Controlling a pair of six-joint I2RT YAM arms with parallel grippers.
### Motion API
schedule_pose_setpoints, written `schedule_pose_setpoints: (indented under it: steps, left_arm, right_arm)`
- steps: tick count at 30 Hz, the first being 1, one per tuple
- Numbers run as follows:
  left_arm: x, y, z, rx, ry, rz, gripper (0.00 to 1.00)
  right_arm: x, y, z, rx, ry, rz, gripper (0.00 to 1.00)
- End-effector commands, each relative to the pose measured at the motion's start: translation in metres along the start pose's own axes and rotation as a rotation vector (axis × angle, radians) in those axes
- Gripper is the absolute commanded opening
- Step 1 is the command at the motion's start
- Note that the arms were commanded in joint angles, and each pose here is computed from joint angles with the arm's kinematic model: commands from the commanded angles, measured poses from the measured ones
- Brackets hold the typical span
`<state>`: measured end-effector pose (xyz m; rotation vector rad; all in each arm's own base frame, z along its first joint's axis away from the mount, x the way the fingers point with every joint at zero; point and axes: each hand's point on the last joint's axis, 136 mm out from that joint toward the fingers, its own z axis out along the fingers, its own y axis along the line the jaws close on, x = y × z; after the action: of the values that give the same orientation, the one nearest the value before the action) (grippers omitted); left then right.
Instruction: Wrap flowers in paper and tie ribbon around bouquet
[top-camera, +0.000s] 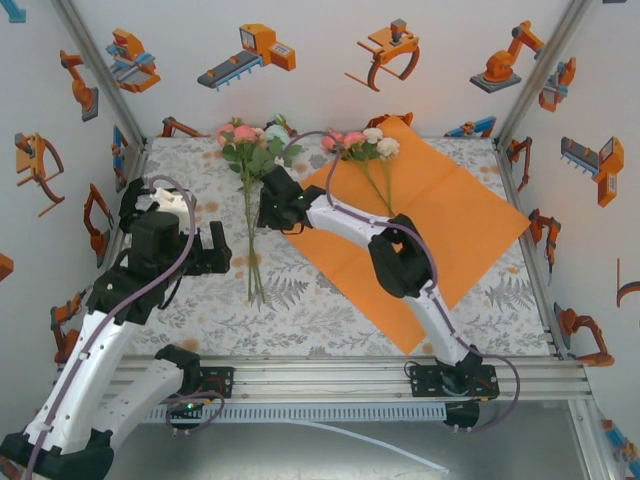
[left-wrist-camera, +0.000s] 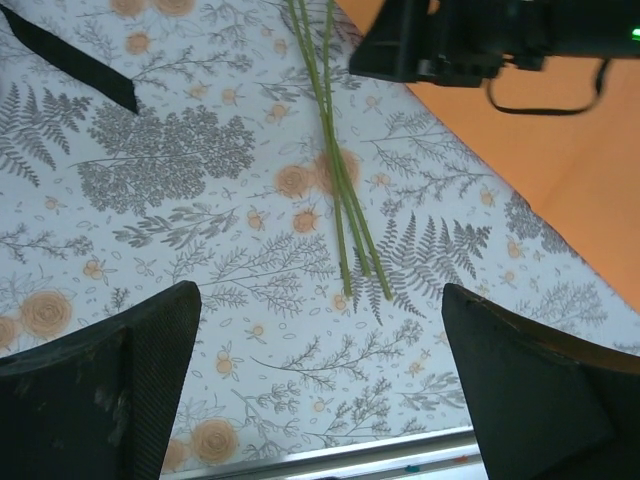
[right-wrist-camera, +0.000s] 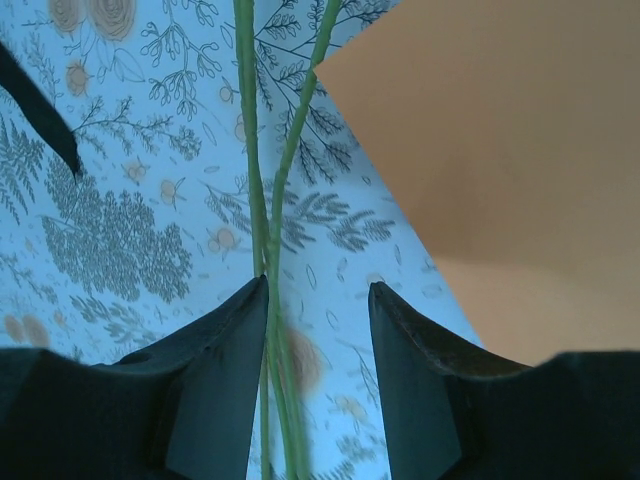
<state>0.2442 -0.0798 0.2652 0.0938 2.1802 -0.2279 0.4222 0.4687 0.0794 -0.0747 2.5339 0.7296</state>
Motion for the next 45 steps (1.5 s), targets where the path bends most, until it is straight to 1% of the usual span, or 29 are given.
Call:
schedule_pose_setpoints:
  steps: [1,3,6,10,13,18,20,24,25,26,28,32,34,39,42,45]
  left_arm:
    - [0.009,-0.01,-0.003,0.074,0.02,0.023,0.98]
    - [0.011,-0.013,-0.002,0.094,0.017,0.016,0.98]
    - [0.011,-0.015,0.0,0.106,0.01,0.009,0.98]
    - [0.011,-0.014,0.003,0.094,0.008,0.009,0.98]
    - [0.011,-0.013,0.004,0.087,0.013,0.011,0.98]
    - [0.011,-0.01,0.004,0.076,0.007,0.01,0.98]
    - [0.012,-0.009,0.004,0.071,0.003,0.007,0.97]
    - [0.013,-0.01,0.004,0.075,0.005,0.002,0.97]
    - [0.014,-0.01,0.004,0.075,0.005,0.0,0.97]
    - [0.013,-0.009,0.003,0.073,0.002,-0.001,0.97]
    - [0.014,-0.008,0.003,0.066,0.0,0.0,0.97]
    - [0.014,-0.007,0.002,0.063,-0.008,0.012,0.97]
    - [0.013,-0.008,0.002,0.069,-0.013,0.017,0.97]
    - [0.01,-0.018,0.001,0.131,-0.032,0.032,0.97]
    - [0.007,-0.027,-0.002,0.182,-0.051,0.038,0.97]
    - [0.003,-0.033,-0.005,0.22,-0.077,0.042,0.97]
  right_arm:
    - [-0.02,0.025,0.003,-0.101,-0.037,0.074,0.45]
    - [-0.02,0.022,0.011,-0.088,-0.045,0.084,0.45]
    - [-0.019,0.018,0.021,-0.077,-0.052,0.094,0.41]
    - [-0.015,0.015,0.034,-0.077,-0.037,0.102,0.38]
    - [-0.012,0.009,0.04,-0.056,-0.034,0.1,0.3]
    - [-0.012,0.007,0.042,-0.055,-0.027,0.09,0.14]
    - [-0.014,0.012,0.04,-0.071,-0.027,0.071,0.11]
    - [-0.019,0.019,0.033,-0.082,-0.031,0.045,0.09]
    - [-0.022,0.021,0.03,-0.086,-0.034,0.041,0.05]
    - [-0.025,0.026,0.025,-0.097,-0.039,0.031,0.02]
    - [-0.033,0.037,0.012,-0.119,-0.048,0.002,0.0]
    - [-0.053,0.057,-0.031,-0.147,-0.091,-0.088,0.0]
    - [-0.06,0.061,-0.05,-0.146,-0.111,-0.119,0.0]
    - [-0.07,0.058,-0.098,-0.099,-0.157,-0.193,0.0]
    - [-0.074,0.049,-0.128,-0.045,-0.193,-0.249,0.0]
    - [-0.082,0.032,-0.16,0.04,-0.25,-0.304,0.0]
